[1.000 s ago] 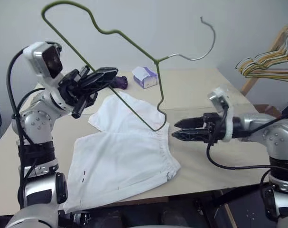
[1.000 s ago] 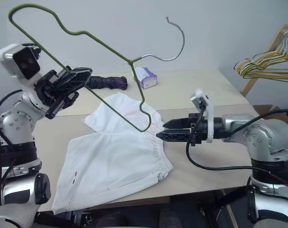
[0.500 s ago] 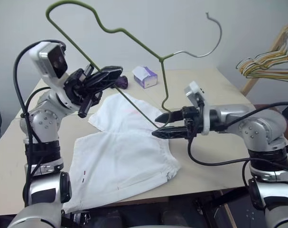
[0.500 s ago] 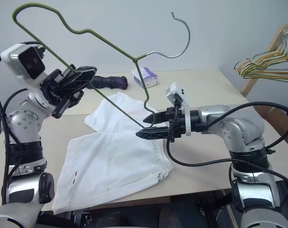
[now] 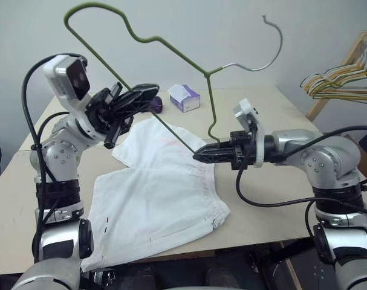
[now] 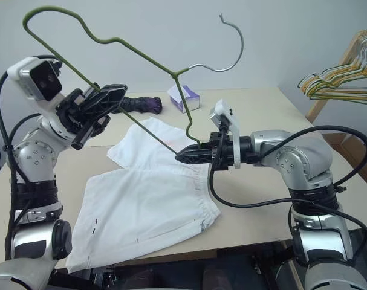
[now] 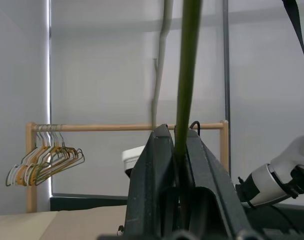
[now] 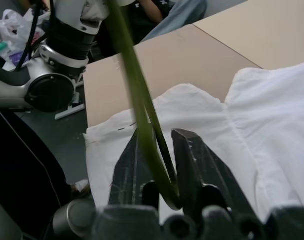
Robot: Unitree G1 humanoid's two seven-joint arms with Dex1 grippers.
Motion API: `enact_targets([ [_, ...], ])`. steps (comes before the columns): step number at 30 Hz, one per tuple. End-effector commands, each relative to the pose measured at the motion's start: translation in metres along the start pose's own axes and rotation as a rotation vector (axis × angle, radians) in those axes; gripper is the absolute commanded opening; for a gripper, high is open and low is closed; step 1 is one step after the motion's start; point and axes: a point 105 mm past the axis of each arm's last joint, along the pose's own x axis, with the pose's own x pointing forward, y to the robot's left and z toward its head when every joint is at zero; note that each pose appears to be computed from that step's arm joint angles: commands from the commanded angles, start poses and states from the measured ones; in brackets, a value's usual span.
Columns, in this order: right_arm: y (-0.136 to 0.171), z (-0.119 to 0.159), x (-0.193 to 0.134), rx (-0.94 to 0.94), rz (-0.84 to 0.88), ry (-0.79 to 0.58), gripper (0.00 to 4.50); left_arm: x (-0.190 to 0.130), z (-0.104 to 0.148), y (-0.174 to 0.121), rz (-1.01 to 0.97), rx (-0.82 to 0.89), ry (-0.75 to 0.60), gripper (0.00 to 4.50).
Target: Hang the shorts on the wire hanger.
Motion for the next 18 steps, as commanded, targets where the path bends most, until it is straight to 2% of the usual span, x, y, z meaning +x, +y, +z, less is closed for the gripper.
enact_targets([
  [1,-0.003,0.011,-0.004,-0.047,-0.035,-0.039,0.0,0.002,-0.004,-0.001,-0.012,-0.003,0.029,0.26],
  [3,-0.001,0.012,-0.003,-0.048,-0.028,-0.05,0.0,0.001,-0.011,0.003,0.013,-0.016,0.057,0.71],
  [9,0.003,0.023,-0.006,-0.081,-0.037,-0.136,0.0,-0.002,-0.033,0.015,0.105,-0.058,0.143,2.75],
  [14,-0.006,0.031,-0.025,-0.008,-0.139,-0.231,0.0,-0.03,-0.06,0.027,0.262,-0.105,0.297,4.29],
  [15,-0.007,0.027,-0.032,0.021,-0.162,-0.223,0.0,-0.037,-0.064,0.028,0.291,-0.098,0.333,4.48],
  [16,-0.007,0.023,-0.037,0.044,-0.18,-0.208,0.0,-0.042,-0.066,0.029,0.315,-0.088,0.359,4.48],
  [18,-0.007,0.003,-0.054,0.115,-0.231,-0.156,0.0,-0.057,-0.08,0.034,0.386,0.004,0.524,4.48],
])
